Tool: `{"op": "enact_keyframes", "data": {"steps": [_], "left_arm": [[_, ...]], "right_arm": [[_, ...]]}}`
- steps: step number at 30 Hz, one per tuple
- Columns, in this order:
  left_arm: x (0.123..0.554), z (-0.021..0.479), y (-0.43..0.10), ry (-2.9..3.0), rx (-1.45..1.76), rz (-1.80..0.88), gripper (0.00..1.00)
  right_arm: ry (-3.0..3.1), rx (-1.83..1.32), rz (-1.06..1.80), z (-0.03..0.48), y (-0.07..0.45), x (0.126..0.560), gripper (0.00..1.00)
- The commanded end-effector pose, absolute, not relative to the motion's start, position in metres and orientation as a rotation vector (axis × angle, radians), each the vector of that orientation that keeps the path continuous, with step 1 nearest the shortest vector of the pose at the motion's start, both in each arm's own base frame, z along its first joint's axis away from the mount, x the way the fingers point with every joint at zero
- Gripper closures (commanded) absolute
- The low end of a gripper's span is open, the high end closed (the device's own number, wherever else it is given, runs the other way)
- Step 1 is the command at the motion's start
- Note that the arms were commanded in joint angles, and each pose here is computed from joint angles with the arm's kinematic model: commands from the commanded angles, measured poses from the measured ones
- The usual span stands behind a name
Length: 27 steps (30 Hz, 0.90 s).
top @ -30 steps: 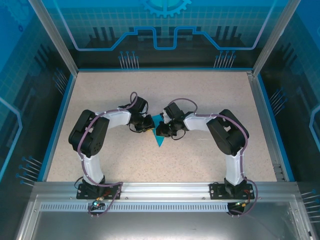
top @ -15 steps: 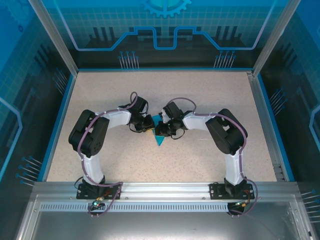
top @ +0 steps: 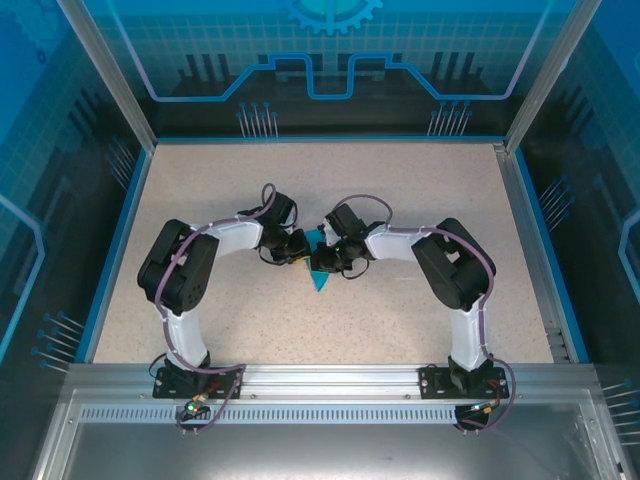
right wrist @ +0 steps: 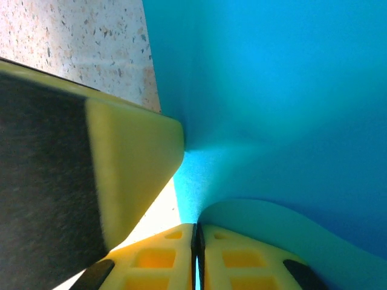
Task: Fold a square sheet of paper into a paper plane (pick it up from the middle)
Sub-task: Third fold the triangle at the center of the table.
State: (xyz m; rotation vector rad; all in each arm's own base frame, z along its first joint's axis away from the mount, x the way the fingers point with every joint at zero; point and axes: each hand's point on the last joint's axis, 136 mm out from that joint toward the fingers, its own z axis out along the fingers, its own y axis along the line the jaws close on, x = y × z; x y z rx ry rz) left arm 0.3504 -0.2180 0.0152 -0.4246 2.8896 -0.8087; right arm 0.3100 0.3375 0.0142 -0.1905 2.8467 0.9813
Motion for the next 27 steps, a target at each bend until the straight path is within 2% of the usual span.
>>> {"op": "enact_keyframes", "data": {"steps": [1,17,27], "left_arm": [[0.346,0.007,-0.222,2.936,-0.413,-0.810,0.87],[0.342,-0.002,-0.216,2.971,-0.429,-0.752,0.87],[0.342,-0.001,-0.219,2.971,-0.418,-0.762,0.87]], "right_arm": [[2.875,-0.164,0.910,0.013,0.328,0.302,0.88],[2.895,-0.148,0.893,0.011,0.322,0.294,0.88],[2.851,-0.169,0.946,0.016,0.333,0.303,0.88]]}}
